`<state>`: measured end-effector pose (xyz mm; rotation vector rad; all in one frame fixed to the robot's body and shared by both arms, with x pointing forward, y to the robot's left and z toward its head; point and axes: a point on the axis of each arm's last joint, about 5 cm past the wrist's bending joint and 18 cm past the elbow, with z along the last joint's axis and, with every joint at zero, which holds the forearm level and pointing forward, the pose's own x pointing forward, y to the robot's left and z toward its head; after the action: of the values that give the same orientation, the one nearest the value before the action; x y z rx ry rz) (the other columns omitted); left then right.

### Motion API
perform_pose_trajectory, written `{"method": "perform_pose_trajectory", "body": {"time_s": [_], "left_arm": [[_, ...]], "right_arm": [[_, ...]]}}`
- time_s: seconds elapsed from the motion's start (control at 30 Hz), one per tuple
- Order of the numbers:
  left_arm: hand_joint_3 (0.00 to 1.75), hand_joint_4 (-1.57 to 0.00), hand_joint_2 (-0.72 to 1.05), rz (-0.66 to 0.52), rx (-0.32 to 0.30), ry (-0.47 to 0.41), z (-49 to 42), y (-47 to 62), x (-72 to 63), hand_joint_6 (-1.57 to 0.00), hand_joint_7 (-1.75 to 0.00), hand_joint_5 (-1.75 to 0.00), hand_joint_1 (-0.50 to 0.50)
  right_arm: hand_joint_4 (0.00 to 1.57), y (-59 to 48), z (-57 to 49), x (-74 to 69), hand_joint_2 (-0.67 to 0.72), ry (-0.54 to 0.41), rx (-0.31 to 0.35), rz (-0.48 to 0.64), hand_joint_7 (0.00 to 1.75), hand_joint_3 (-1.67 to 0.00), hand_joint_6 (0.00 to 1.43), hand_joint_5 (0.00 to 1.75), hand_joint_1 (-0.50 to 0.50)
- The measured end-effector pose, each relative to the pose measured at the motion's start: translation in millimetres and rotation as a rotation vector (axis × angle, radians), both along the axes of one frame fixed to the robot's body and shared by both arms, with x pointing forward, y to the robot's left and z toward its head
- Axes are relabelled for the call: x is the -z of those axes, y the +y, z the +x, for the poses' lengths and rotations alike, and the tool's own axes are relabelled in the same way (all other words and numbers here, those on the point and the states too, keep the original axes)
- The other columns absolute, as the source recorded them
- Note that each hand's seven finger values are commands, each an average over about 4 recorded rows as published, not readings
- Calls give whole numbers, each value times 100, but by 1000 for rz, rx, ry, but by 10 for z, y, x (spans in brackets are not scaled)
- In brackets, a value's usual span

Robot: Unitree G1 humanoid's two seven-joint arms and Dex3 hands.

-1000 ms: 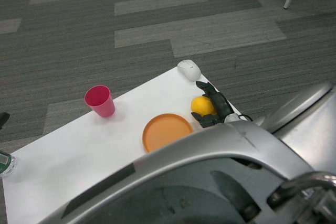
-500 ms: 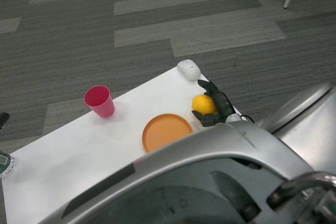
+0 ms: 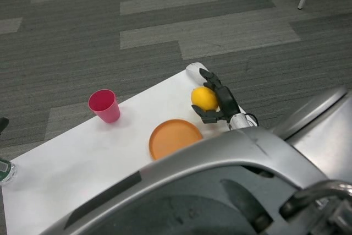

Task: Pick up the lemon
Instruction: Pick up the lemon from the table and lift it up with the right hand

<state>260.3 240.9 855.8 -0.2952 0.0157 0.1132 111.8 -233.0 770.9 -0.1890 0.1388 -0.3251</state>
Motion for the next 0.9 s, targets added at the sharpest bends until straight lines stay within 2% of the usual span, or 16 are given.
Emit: {"method": "perform_pose_trajectory", "body": {"time_s": [0.1,0.33,0.4,0.73,0.9], "left_arm": [[9,-4,96,-1,0,-1,1,-1,-1,0,0,0,50],[9,-4,96,-2,-1,-2,0,0,-1,0,0,0,50],[9,-4,96,-2,-1,-2,0,0,-1,0,0,0,50],[9,-4,96,-6,-4,-6,1,2,-5,0,0,0,50],[9,-4,96,-6,-4,-6,1,1,-5,0,0,0,50]], "right_arm": [[0,25,64,-38,-60,-57,-26,-7,14,-95,0,78,-12],[0,87,247,-158,-60,-193,-90,-22,14,-95,0,78,-12],[0,94,278,-182,-60,-215,-102,-27,14,-95,0,82,-12],[0,134,407,-298,-60,-312,-160,-51,14,-95,0,78,-12],[0,168,446,-336,-60,-343,-191,-57,14,-95,0,87,-12]]}}
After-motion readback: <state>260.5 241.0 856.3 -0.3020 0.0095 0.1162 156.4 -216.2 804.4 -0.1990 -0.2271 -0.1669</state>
